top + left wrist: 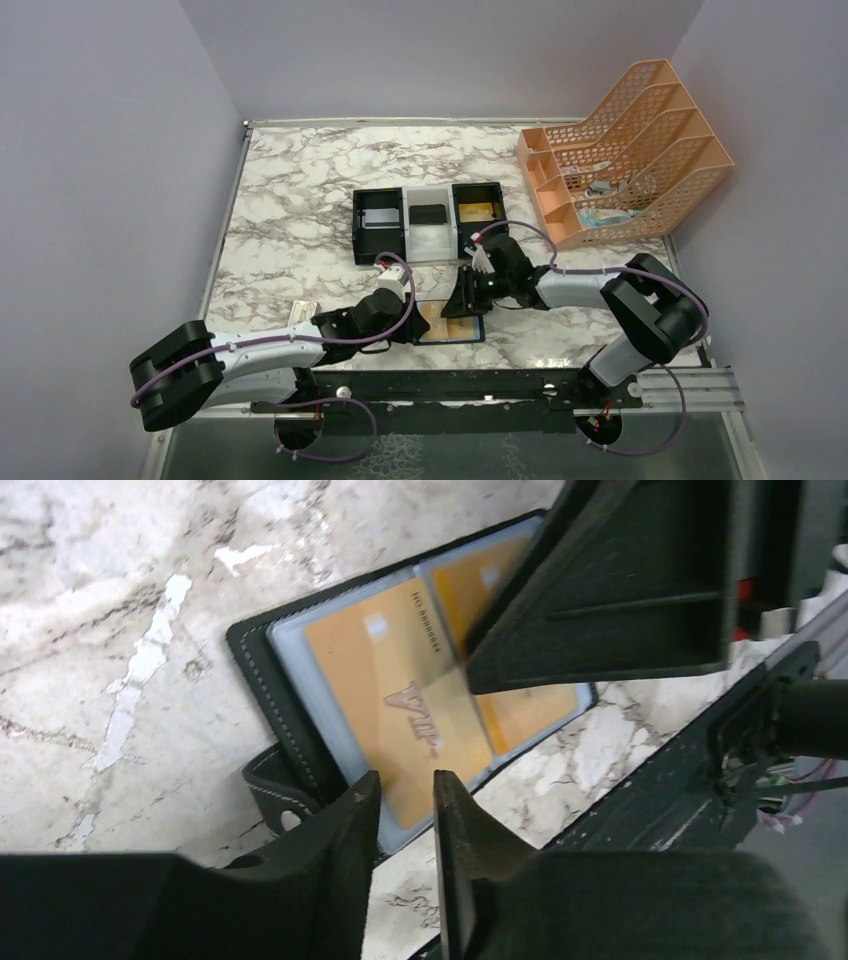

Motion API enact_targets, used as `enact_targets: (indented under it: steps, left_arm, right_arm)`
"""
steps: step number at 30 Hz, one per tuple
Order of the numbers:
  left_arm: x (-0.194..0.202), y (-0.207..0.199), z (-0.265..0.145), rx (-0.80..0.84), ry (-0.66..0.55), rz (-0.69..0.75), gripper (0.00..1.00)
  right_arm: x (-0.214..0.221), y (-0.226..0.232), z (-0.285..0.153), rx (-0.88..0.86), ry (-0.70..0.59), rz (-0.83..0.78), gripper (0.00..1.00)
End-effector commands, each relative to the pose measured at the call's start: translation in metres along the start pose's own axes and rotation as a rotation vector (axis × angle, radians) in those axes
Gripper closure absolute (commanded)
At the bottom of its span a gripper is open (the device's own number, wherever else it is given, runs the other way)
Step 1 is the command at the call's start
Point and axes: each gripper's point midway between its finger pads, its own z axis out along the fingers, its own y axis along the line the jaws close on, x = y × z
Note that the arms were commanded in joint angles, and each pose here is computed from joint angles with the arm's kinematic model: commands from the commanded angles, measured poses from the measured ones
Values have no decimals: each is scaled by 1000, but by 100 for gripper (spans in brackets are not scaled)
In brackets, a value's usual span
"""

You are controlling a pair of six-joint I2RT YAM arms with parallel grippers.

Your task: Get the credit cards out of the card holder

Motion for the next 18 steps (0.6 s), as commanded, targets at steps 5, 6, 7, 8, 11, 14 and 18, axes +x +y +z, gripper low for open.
enact_targets:
  steps: [5,6,7,8,11,14,18]
  left_arm:
    - [3,8,9,-66,24,16,79]
    - [3,8,9,-76,31,17,80]
    - [2,8,10,-82,37,22,81]
    - [2,8,10,-88,42,26,82]
    - [3,9,12,-104,52,34,83]
    - [4,11,13,-113,56,27,84]
    - [5,10,13,-116,70,33,85]
  right_arm:
    - [-3,0,5,3,6,-3,71]
    - [-2,-1,5,9,4,-2,71]
    - [-2,-2,5,12,3,-1,71]
    - [-2,-4,5,21,-1,1,71]
    - [-3,-6,4,37,-7,1,71]
    - [-2,-8,5,44,-2,4,71]
    - [1,-6,5,23,6,12,72]
